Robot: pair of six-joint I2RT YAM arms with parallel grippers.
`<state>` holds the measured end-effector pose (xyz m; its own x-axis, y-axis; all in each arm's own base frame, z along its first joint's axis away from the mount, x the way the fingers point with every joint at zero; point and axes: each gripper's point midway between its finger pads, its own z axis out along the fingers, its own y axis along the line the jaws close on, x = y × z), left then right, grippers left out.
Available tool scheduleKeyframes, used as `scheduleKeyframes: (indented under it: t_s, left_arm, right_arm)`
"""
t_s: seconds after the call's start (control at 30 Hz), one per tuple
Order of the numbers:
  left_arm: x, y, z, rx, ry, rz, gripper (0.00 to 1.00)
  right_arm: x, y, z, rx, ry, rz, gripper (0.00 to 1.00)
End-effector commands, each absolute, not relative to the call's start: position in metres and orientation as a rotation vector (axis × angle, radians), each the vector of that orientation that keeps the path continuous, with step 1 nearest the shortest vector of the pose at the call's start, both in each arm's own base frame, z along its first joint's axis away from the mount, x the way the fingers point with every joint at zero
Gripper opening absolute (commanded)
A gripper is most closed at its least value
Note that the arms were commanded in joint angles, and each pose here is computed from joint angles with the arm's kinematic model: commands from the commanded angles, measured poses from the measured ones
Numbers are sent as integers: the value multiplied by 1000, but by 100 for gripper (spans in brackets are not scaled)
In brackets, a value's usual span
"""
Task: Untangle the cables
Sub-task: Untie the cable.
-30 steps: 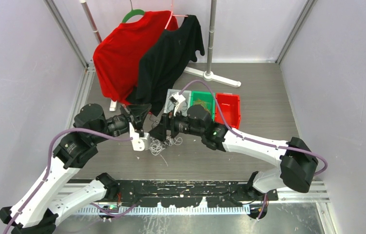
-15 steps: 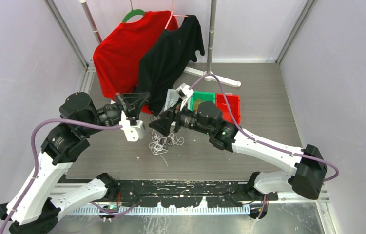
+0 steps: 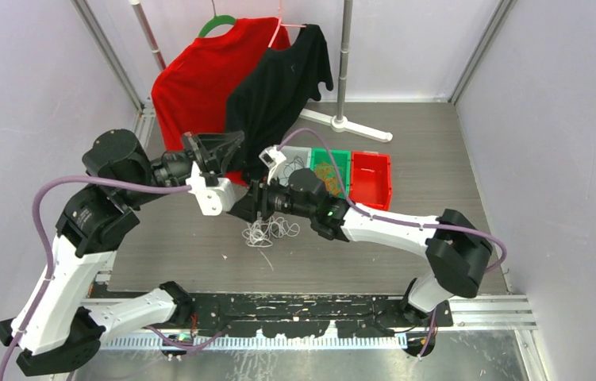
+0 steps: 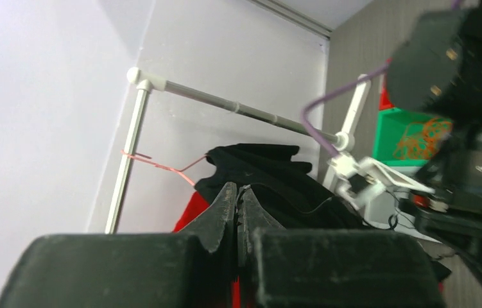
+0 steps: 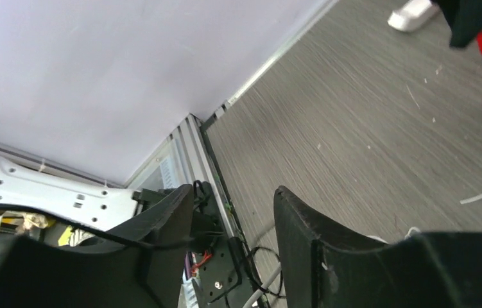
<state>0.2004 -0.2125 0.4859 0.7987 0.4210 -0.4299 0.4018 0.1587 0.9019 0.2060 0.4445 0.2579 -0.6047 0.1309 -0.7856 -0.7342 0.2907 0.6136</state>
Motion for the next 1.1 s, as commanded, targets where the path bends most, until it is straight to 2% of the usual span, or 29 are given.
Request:
scheduleKeyframes:
  t_s: [0.0,0.2,0.47,0.67,0.83,1.07]
  left_arm:
    - [191,-210,539,1343,626,17,0]
    - [192,-205,596,1211,559,54,0]
    - [184,-178,691,934,426,159,0]
    - [181,-157,731,789,375,240,0]
    - [183,-162,716,838,426,197,0]
    - [198,-184,633,1006,605,74,0]
  right_arm:
    - [213,448,245,-456,1798,1427,53]
    - [221,439,205,-381,1869,1355,54]
    - [229,417,152,-256,1955,1246,59]
    - [229,409,133,-224,1983,1207,63]
    - [230,404,153,-221,1936,1211,73]
    - [214,383,239,-379,1824,1179,94]
